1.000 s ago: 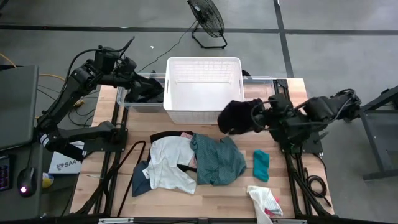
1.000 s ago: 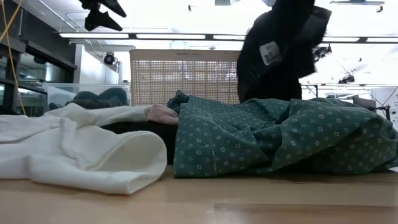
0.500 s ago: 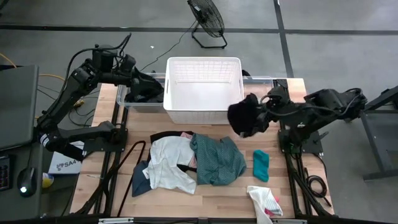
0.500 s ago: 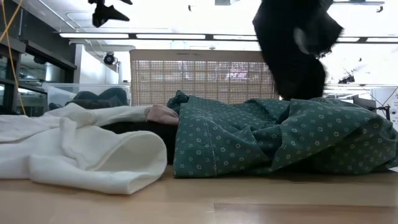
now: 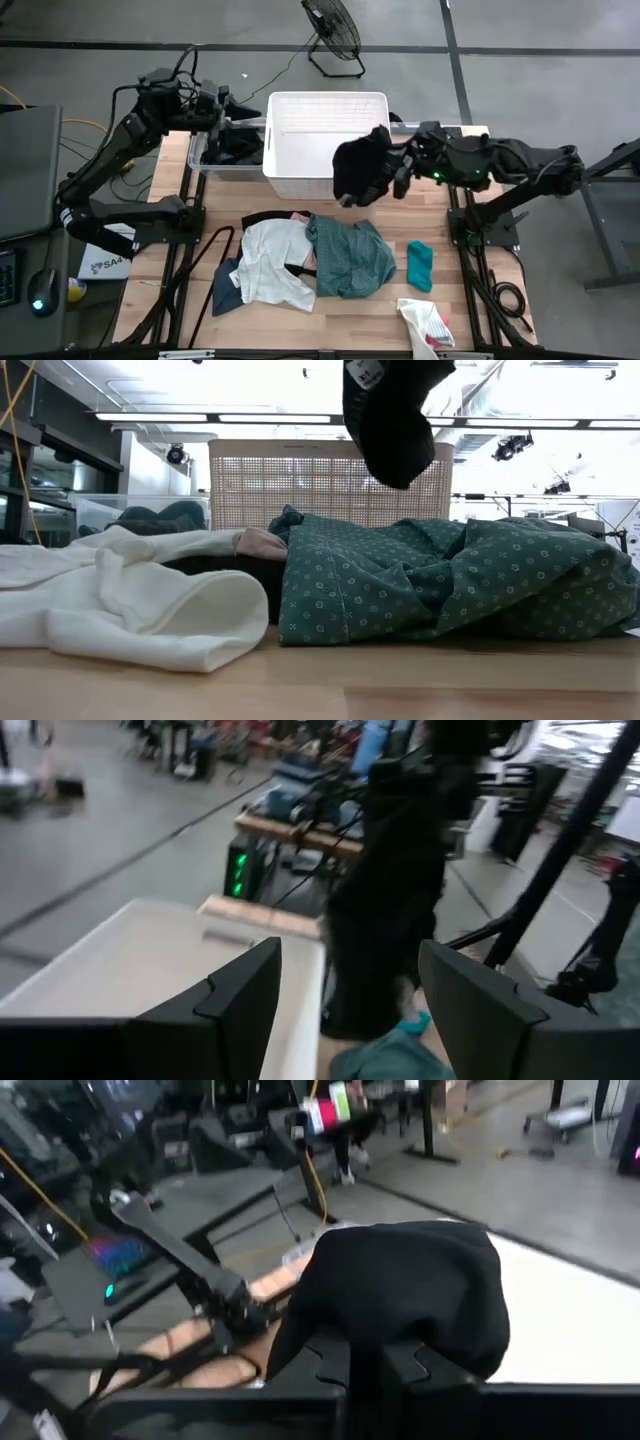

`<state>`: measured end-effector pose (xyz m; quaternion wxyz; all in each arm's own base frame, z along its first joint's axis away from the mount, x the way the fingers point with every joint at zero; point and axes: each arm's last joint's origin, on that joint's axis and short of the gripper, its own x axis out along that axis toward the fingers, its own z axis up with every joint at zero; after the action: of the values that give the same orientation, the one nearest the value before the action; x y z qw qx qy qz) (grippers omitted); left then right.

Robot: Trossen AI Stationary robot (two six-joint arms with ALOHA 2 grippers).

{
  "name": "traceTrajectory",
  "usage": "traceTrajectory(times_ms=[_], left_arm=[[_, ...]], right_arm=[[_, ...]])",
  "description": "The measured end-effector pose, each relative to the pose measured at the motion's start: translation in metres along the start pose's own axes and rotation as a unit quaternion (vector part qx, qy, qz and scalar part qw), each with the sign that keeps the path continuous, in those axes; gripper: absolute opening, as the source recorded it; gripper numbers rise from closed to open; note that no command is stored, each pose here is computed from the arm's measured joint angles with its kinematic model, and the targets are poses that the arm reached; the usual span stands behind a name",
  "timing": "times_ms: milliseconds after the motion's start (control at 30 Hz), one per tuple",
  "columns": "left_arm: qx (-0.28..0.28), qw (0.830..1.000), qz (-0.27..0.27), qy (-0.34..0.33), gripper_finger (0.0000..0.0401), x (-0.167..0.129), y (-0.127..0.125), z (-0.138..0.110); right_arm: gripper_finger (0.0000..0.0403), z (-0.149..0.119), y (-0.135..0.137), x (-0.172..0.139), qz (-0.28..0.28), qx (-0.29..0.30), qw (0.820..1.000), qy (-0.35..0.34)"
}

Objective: Pick & Place Cloths
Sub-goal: Put the black boxers into the transparent bin

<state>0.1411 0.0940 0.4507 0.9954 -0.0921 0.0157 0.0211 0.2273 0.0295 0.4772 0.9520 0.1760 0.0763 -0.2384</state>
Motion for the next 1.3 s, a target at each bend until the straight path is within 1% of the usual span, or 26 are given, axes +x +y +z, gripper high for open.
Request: traceTrajectory(times_ms=[267, 333, 400, 533, 600, 733, 833, 1000, 1067, 1233, 1300], left_arm=[[0.045, 0.997, -0.054, -0.025, 0.023, 0.027, -0.012, 0.003], [0.05, 0.996, -0.068, -0.024, 0.023, 0.037, -0.013, 0.001], [0.05, 0.996, -0.071, -0.02, 0.0232, 0.046, -0.015, -0.002], [0.052, 0.997, -0.062, -0.008, 0.0256, 0.063, -0.016, -0.009], [0.055, 0.996, -0.073, -0.007, 0.0276, 0.073, -0.018, -0.011], [0.054, 0.993, -0.101, 0.0, 0.0313, 0.093, -0.024, -0.019], [0.055, 0.992, -0.111, 0.003, 0.0328, 0.105, -0.028, -0.024], [0.05, 0.995, -0.088, 0.014, 0.0331, 0.122, -0.029, -0.033], [0.053, 0.995, -0.09, 0.008, 0.0331, 0.129, -0.03, -0.035], [0.058, 0.993, -0.107, -0.009, 0.0331, 0.145, -0.037, -0.04], [0.059, 0.993, -0.105, -0.015, 0.0331, 0.149, -0.039, -0.041]], right_arm=[[0.0004, 0.008, 0.005, 0.036, 0.062, -0.02, 0.998, -0.021], [0.0004, 0.008, 0.005, 0.046, 0.076, -0.021, 0.997, -0.022], [0.0004, 0.01, 0.004, 0.053, 0.093, -0.023, 0.995, -0.024], [0.0004, 0.015, 0.003, 0.065, 0.125, -0.017, 0.991, -0.043], [0.0004, 0.017, 0.004, 0.071, 0.142, -0.018, 0.988, -0.054], [0.0004, 0.025, 0.003, 0.074, 0.165, -0.018, 0.983, -0.083], [0.0004, 0.027, 0.002, 0.074, 0.167, -0.018, 0.981, -0.094], [0.0004, 0.029, 0.003, 0.073, 0.173, -0.019, 0.98, -0.101], [0.0004, 0.029, 0.004, 0.072, 0.182, -0.02, 0.978, -0.102], [0.0004, 0.029, 0.004, 0.072, 0.182, -0.02, 0.978, -0.102], [0.0004, 0.029, 0.004, 0.072, 0.182, -0.02, 0.978, -0.102]])
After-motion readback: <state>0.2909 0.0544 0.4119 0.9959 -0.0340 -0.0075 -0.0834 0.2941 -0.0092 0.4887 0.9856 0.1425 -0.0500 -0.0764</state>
